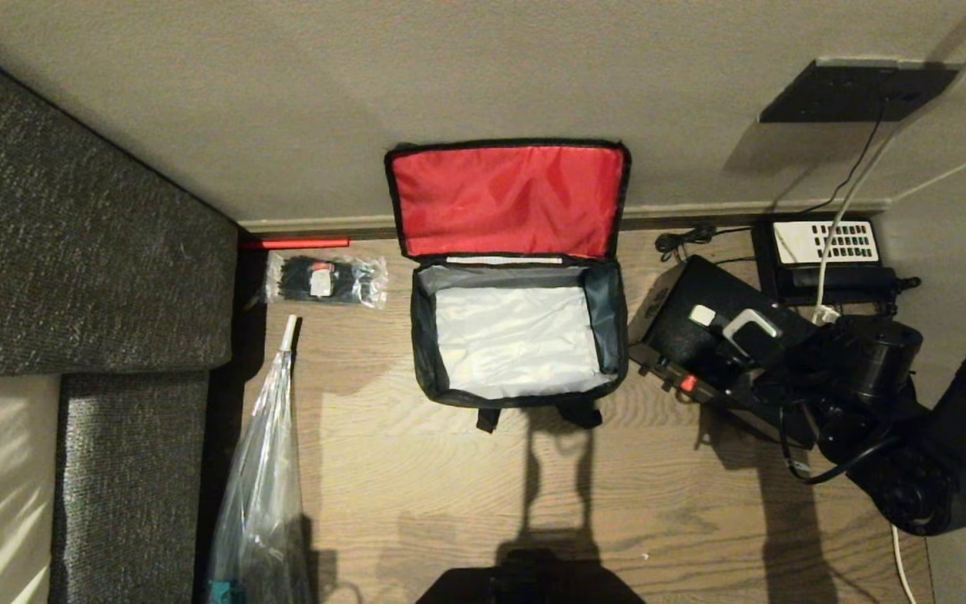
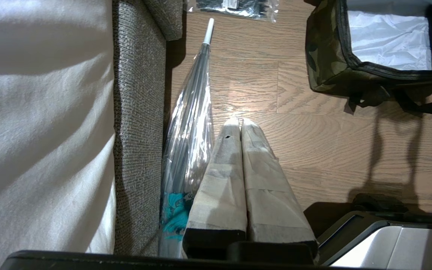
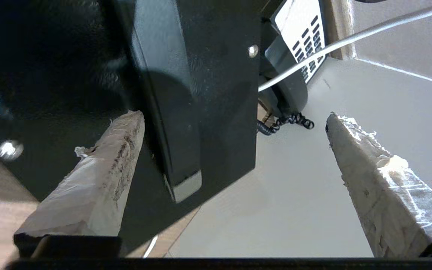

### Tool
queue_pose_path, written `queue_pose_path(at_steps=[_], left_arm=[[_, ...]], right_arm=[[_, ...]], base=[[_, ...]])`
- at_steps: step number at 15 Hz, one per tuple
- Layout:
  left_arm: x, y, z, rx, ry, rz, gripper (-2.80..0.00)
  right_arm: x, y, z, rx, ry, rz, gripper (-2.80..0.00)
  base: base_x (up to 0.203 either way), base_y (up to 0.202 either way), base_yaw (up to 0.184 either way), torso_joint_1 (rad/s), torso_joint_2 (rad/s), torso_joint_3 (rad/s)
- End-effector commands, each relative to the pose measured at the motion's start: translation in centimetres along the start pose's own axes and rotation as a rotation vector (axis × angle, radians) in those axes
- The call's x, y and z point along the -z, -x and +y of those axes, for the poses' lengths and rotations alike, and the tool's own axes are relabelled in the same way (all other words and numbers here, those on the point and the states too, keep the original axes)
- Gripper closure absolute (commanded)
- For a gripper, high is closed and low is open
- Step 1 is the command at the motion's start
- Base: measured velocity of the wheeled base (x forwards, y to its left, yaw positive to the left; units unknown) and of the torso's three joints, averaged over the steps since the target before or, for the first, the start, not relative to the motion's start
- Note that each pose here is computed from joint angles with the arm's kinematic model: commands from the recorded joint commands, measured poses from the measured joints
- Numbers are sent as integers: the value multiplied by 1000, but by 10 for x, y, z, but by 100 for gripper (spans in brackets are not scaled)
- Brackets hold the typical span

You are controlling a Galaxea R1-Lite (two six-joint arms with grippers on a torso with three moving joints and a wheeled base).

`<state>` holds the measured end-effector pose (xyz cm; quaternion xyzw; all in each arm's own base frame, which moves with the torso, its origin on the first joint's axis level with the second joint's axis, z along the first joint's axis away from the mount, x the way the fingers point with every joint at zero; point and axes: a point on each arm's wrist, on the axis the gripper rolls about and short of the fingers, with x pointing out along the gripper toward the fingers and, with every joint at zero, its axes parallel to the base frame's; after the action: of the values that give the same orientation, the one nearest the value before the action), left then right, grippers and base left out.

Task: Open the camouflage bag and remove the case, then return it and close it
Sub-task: Grip the handle again

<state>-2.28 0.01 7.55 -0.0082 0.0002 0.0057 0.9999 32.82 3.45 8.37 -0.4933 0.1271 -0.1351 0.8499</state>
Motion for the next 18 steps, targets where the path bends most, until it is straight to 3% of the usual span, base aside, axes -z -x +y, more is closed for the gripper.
queue_pose_path(at_steps=[1, 9, 18], left_arm=[[1, 0, 0, -1, 0, 1, 0], [1, 0, 0, -1, 0, 1, 0], [1, 0, 0, -2, 0, 1, 0]], right_arm=[[-2, -6, 3, 12, -2, -3, -280], [-8, -23, 9, 52, -22, 16, -280], [-24, -34, -9, 146, -83, -4, -280]], base=[[0, 0, 0, 0, 0, 0], [0, 0, 0, 0, 0, 0], [0, 0, 0, 0, 0, 0]])
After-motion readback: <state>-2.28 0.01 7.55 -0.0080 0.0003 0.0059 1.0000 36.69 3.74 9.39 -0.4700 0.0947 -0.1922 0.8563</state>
